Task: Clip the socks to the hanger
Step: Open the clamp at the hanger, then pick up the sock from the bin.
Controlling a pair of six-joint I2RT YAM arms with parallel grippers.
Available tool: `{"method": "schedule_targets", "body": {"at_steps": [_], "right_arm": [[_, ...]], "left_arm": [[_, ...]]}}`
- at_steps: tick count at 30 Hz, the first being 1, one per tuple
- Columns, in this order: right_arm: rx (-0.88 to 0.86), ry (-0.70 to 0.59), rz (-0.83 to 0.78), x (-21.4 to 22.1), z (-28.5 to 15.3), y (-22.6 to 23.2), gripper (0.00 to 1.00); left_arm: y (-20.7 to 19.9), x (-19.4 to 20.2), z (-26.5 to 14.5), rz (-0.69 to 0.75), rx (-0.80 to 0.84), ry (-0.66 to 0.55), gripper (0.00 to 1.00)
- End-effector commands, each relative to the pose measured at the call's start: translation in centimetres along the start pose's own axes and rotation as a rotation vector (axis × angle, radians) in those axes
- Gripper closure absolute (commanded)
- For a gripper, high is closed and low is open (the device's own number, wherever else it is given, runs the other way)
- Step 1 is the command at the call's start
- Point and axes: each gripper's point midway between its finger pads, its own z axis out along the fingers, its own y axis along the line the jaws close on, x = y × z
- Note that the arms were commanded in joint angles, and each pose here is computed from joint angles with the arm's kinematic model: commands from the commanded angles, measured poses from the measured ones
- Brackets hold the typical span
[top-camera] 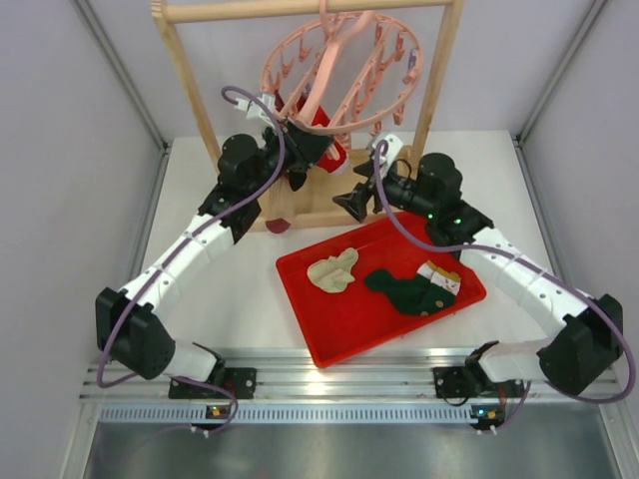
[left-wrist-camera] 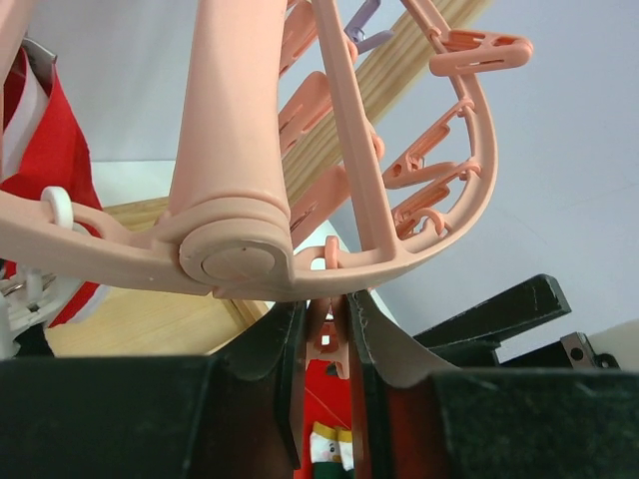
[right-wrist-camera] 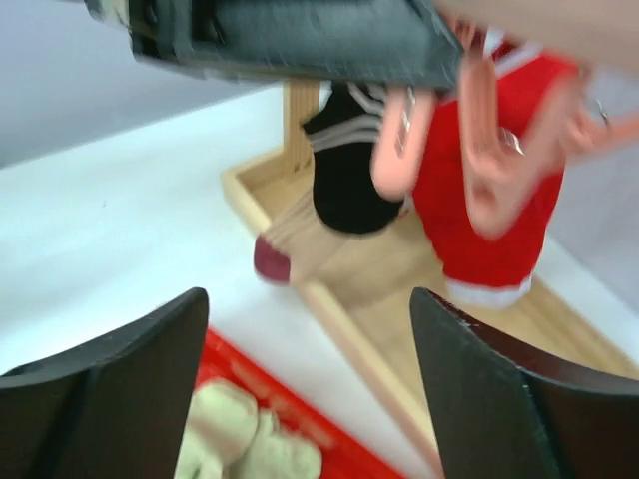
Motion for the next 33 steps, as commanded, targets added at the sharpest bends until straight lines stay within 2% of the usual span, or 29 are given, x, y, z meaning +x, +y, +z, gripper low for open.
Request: {"method": "schedule_targets", "body": {"at_steps": [1,2,3,4,8,10,11,14,15,16,23,33], "right_arm": [[-0.078,0.085,0.057,1.1,-4.0,0.6,0.17],[-0.075,0.115,0.065,1.8,-4.7,0.4,0.14],[-0.065,0.197,0.097,3.6,-6.1,0.2,0.04],[-0.066,0.236,0.085,4.6,-6.8,0.2,0.0],[-0.061,0.401,0.078,9.5,-11.1,-0.1,0.01],[-0.021,0.529,0.083,13.0,-13.1,-0.3,0.05],[0.005,0.574,0.097,14.1,-13.7,-0.6,0.15],[0.156,0.7,0.151,17.5,-16.1,-2.3,0.33],[0.242,0.748,0.17,18.9,-17.1,-3.1,0.36],[0.292,0.749,0.174,19.2,-17.4,-3.7,0.44],[0.548,0.912,0.25,23.9,-19.5,-6.4,0.52],[0.49,1.089,0.332,28.6,-18.5,-6.0,0.54]], "left_arm": [[-2.3,-6.0,-0.9,0.064,0.063,-0.209,1.0],[-2.3,-5.9,-0.9,0.065,0.064,-0.206,1.0],[-2.3,-5.8,-1.0,0.068,0.066,-0.203,1.0],[-2.3,-5.7,-1.0,0.071,0.068,-0.199,1.0],[-2.2,-5.3,-0.8,0.065,0.073,-0.185,1.0],[-2.4,-5.4,-0.7,0.064,0.08,-0.183,1.0],[-2.4,-5.3,-0.7,0.065,0.081,-0.18,1.0],[-2.4,-5.3,-0.6,0.065,0.081,-0.18,1.0],[-2.3,-5.3,-0.5,0.064,0.078,-0.178,1.0],[-2.2,-5.3,-0.6,0.062,0.075,-0.179,1.0],[-1.9,-4.8,-0.5,0.052,0.067,-0.17,1.0],[-1.8,-5.2,-0.8,0.064,0.054,-0.178,1.0]]}}
